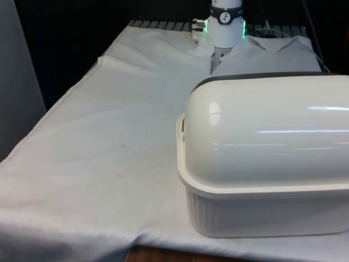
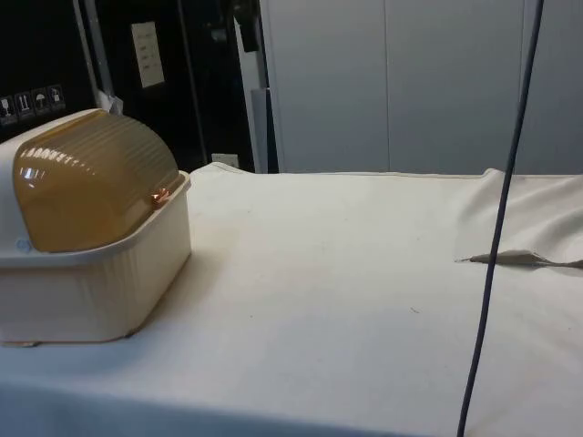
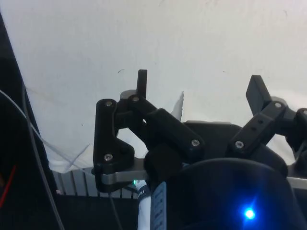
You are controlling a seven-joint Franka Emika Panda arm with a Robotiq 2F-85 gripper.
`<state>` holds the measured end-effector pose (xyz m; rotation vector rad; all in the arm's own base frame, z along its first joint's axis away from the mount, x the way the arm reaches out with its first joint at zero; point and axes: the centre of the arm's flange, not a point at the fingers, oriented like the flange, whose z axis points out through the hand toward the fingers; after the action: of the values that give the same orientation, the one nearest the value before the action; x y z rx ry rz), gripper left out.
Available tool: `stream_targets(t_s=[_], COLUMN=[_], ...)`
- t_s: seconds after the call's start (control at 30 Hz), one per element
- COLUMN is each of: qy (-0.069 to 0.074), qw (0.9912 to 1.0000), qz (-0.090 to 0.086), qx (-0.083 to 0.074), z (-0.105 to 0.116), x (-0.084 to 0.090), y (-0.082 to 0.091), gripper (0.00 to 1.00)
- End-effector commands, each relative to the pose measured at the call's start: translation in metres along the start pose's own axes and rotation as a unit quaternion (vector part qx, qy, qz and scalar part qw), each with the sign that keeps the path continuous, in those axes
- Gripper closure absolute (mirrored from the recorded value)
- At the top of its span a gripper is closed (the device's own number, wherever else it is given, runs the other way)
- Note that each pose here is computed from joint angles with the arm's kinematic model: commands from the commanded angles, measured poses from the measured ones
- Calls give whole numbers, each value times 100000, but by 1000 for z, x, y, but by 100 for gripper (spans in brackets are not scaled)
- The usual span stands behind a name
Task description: Open the lid, then close it.
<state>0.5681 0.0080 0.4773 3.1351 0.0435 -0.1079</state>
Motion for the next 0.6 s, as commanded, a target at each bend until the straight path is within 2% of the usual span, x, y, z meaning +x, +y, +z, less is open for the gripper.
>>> stream_targets(t_s=[0.0, 0.3, 0.33, 0.37, 0.4, 0.57], qy=[0, 1550, 2049, 1300, 2248, 3597], qw=[100000, 99988, 99979, 99991, 99974, 99934], qz=[1, -122, -220, -338, -170, -466], qx=[-12, -181, -175, -106, -170, -158], z=[0, 10, 13, 13, 14, 24], x=[0, 4, 5, 4, 5, 7], y=[-1, -16, -18, -16, -18, -24], gripper=[0, 0, 0, 0, 0, 0])
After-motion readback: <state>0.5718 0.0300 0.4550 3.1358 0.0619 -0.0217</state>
